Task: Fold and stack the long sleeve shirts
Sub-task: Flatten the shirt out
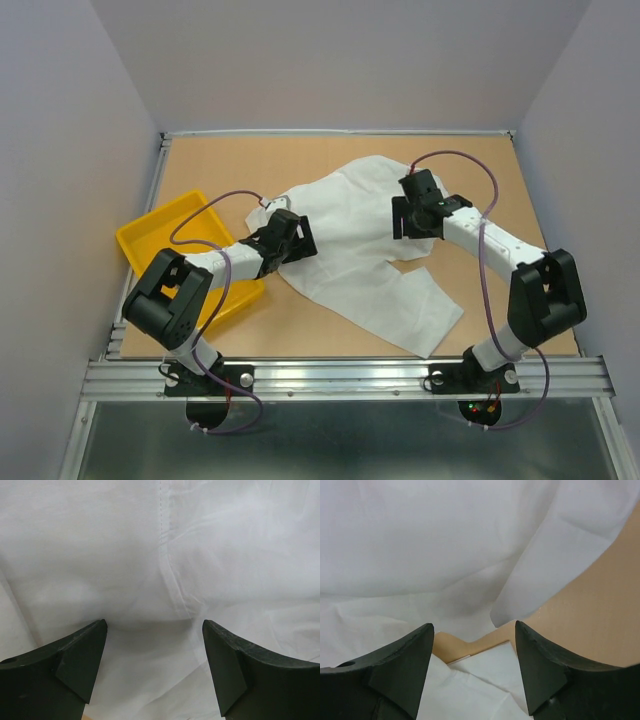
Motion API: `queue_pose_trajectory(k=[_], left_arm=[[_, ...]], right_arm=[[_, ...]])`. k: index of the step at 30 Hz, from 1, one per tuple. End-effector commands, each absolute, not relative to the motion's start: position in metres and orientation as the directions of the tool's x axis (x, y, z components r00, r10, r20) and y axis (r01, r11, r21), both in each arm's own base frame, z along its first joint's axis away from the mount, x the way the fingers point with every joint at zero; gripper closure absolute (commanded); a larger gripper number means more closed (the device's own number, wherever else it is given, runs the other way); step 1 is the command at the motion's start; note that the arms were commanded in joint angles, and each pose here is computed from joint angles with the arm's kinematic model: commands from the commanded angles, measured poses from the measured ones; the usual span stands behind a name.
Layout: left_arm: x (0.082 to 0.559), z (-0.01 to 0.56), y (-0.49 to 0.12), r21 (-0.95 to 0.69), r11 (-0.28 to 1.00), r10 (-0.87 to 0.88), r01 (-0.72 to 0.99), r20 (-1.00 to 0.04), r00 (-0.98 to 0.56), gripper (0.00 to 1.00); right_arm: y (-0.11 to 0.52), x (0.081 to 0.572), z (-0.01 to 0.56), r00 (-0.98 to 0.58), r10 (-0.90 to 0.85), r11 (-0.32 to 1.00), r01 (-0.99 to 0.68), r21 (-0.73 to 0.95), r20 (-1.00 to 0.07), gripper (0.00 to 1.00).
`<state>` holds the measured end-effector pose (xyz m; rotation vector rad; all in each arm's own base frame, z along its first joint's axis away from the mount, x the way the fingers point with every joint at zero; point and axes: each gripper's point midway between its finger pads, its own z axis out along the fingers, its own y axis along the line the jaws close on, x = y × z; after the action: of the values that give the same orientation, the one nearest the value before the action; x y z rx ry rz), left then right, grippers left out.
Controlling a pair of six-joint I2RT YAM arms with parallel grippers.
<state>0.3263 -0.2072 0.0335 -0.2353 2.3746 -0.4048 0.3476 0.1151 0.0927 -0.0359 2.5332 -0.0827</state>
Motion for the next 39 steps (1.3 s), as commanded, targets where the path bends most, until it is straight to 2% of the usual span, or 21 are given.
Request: queue_pose_trajectory(k=[1,4,6,9,12,14,19,27,39], left_arm=[[0.286,-0.009,-0.183,-0.246,0.963,-0.225,-0.110,-0.508,-0.831,0.10],[0.286,-0.008,-0.182,-0.245,0.963,-0.224,-0.109,-0.510,-0.830,0.10],[0.285,-0.008,-0.182,-0.248,0.963,-0.226,-0.109,-0.510,-0.830,0.10],[0.285,-0.006,-0.182,-0.253,0.961,-0.229,-0.109,-0.513,-0.827,0.10],[0.285,-0.005,-0.184,-0.260,0.960,-0.232,-0.109,-0.511,-0.828,0.10],[0.286,-0.005,-0.184,-0.263,0.959,-0.234,-0.109,-0.510,-0.828,0.10],[0.285,-0.005,-0.184,-0.262,0.959,-0.231,-0.106,-0.510,-0.828,0.10],[0.285,-0.005,-0.184,-0.264,0.958,-0.235,-0.110,-0.510,-0.828,0.10],[0.283,-0.010,-0.183,-0.251,0.961,-0.228,-0.112,-0.503,-0.834,0.10]], right_arm=[[0.097,0.352,0.128,-0.759,0.056,0.996,0.088,-0.017,-0.649,0.30],[0.052,0.346,0.118,-0.737,0.300,0.952,0.273,0.140,-0.606,0.35],[0.046,0.346,0.126,-0.696,0.379,0.925,0.298,0.235,-0.610,0.42],[0.031,0.342,0.124,-0.630,0.512,0.859,0.366,0.358,-0.584,0.45],[0.022,0.334,0.104,-0.584,0.644,0.762,0.428,0.486,-0.494,0.52],[0.020,0.339,0.102,-0.543,0.703,0.702,0.431,0.566,-0.458,0.53],[0.032,0.342,0.080,-0.532,0.754,0.634,0.436,0.639,-0.386,0.50],[0.041,0.366,0.067,-0.543,0.756,0.612,0.388,0.689,-0.365,0.38],[0.041,0.380,0.043,-0.583,0.721,0.647,0.372,0.665,-0.375,0.38]])
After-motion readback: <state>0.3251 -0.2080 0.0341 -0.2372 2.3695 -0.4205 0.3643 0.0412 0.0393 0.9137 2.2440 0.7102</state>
